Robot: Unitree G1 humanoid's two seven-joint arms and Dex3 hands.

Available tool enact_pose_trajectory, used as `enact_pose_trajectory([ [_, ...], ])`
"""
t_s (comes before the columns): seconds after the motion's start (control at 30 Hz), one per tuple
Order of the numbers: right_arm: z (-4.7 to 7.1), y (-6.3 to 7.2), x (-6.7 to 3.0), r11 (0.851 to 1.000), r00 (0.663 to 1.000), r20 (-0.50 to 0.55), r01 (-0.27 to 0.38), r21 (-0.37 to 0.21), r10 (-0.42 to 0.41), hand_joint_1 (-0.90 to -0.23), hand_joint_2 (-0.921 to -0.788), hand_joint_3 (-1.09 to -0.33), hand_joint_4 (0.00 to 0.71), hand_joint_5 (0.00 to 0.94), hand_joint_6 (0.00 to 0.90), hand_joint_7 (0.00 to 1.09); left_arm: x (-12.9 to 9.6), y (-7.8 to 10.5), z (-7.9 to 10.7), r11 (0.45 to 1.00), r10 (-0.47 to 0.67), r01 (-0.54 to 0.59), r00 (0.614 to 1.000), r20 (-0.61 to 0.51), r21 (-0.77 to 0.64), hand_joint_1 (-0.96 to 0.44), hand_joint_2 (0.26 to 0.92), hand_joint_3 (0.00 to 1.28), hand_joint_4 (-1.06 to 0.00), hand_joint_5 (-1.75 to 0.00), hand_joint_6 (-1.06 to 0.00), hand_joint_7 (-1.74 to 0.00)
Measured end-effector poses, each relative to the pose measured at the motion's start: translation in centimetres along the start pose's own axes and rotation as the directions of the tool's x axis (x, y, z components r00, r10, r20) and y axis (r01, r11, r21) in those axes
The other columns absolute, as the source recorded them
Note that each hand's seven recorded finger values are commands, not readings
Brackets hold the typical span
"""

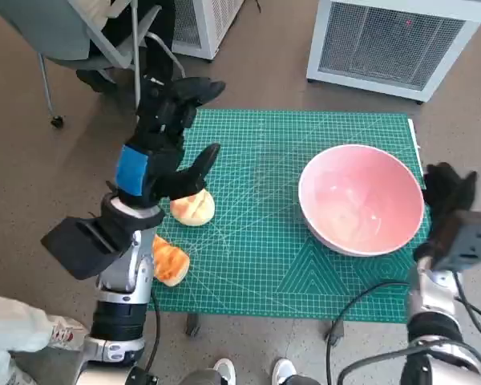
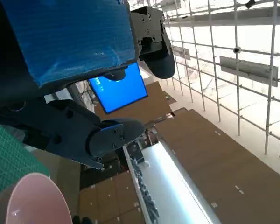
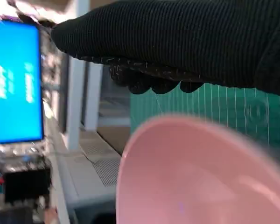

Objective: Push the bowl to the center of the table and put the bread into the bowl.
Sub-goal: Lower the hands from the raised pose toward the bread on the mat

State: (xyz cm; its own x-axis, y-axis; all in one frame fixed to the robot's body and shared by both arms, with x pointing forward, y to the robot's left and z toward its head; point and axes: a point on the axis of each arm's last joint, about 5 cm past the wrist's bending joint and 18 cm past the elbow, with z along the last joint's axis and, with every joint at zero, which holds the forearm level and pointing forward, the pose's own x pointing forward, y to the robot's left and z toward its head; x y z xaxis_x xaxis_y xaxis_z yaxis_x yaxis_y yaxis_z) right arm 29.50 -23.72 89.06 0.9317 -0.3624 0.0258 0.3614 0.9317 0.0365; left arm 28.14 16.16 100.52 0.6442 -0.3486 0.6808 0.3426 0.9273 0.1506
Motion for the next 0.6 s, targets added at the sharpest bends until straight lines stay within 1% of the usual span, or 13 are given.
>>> enact_pose_trajectory([
  [0.17, 0.1, 1.4, 0.11, 0.999, 0.999, -0.016, -0.04, 0.018, 0.041, -0.503, -0.921, -0.804, 0.302, 0.024, 0.133, 0.43, -0.1, 0.2, 0.3, 1.0, -0.001, 0.001, 1.0, 0.009, 0.015, -0.29, 0.763, 0.64, 0.0, -0.84, 0.0, -1.05],
  [0.27, 0.2, 2.1, 0.17, 0.997, 0.997, -0.024, -0.066, 0.028, 0.067, -0.495, -0.921, -0.812, 0.295, 0.017, 0.123, 0.44, -0.3, 0.3, 0.4, 1.0, 0.003, -0.003, 1.0, 0.007, 0.019, -0.29, 0.763, 0.64, 0.0, -0.84, 0.0, -1.05],
  [0.6, 0.8, 4.5, 0.39, 0.985, 0.986, -0.034, -0.158, 0.074, 0.161, -0.493, -0.921, -0.818, 0.285, 0.008, 0.105, 0.46, -0.8, 0.5, 0.7, 0.999, 0.016, -0.016, 1.0, 0.003, 0.03, -0.28, 0.765, 0.64, 0.0, -0.84, 0.0, -1.05],
])
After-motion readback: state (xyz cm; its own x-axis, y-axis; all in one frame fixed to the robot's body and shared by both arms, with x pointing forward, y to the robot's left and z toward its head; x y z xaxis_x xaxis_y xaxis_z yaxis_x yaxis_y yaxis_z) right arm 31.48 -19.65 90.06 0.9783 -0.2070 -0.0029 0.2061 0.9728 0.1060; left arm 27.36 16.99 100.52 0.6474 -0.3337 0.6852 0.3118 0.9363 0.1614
